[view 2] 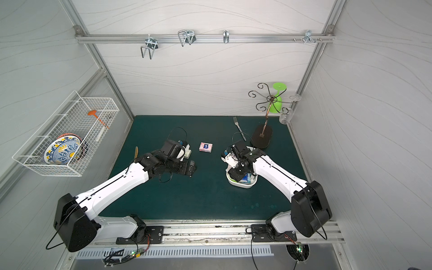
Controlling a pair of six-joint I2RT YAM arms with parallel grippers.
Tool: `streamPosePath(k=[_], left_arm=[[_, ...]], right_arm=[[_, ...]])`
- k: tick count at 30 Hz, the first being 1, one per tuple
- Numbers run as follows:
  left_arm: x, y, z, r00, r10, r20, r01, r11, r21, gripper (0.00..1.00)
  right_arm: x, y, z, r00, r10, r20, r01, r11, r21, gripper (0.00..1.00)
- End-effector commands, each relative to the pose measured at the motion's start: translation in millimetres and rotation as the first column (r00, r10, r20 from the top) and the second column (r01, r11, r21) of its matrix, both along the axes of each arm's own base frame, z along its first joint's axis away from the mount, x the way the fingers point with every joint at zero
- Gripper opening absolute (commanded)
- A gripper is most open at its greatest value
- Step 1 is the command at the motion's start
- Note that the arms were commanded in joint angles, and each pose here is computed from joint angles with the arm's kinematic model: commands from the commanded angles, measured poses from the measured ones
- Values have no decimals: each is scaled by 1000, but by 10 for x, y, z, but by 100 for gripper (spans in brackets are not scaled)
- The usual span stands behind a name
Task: Put the pocket tissues into the storage box
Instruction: Place the pocket tissues in the storage box.
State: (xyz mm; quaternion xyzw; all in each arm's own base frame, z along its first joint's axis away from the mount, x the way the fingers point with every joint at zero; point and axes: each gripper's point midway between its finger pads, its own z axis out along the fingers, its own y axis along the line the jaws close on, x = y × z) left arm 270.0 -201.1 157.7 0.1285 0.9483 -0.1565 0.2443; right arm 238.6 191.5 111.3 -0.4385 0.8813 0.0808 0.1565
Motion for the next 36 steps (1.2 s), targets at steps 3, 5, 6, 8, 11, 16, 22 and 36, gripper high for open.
streamPosePath(k=[3, 5, 6, 8, 11, 16, 22, 36], left_arm=[[129, 1, 210, 998, 20, 66, -19, 1000, -18, 98], [139, -1, 231, 997, 22, 72, -20, 1000, -21, 98], [145, -2, 236, 997, 23, 72, -21, 1000, -21, 98], [151, -6, 246, 997, 23, 74, -21, 1000, -23, 98], [149, -5, 242, 997, 23, 73, -21, 1000, -22, 98], [148, 13, 230, 996, 27, 82, -26, 999, -20, 98], [142, 9, 207, 996, 37, 81, -34, 999, -34, 98], [97, 108, 205, 994, 49, 100, -48, 999, -10, 98]], right_arm=[[66, 15, 380, 995, -59, 77, 55, 997, 55, 59], [79, -2, 479, 991, -111, 73, 105, 992, 72, 59], [88, -23, 515, 985, -163, 54, 158, 984, 82, 59], [90, -94, 553, 962, -272, -5, 271, 959, 86, 59], [36, -242, 503, 873, -456, -176, 471, 880, 58, 59], [-223, -233, 366, 722, -582, -373, 644, 763, 54, 58], [-401, -201, 246, 600, -622, -503, 760, 640, 115, 62], [-170, -310, -79, 516, -665, -540, 833, 536, 136, 64]])
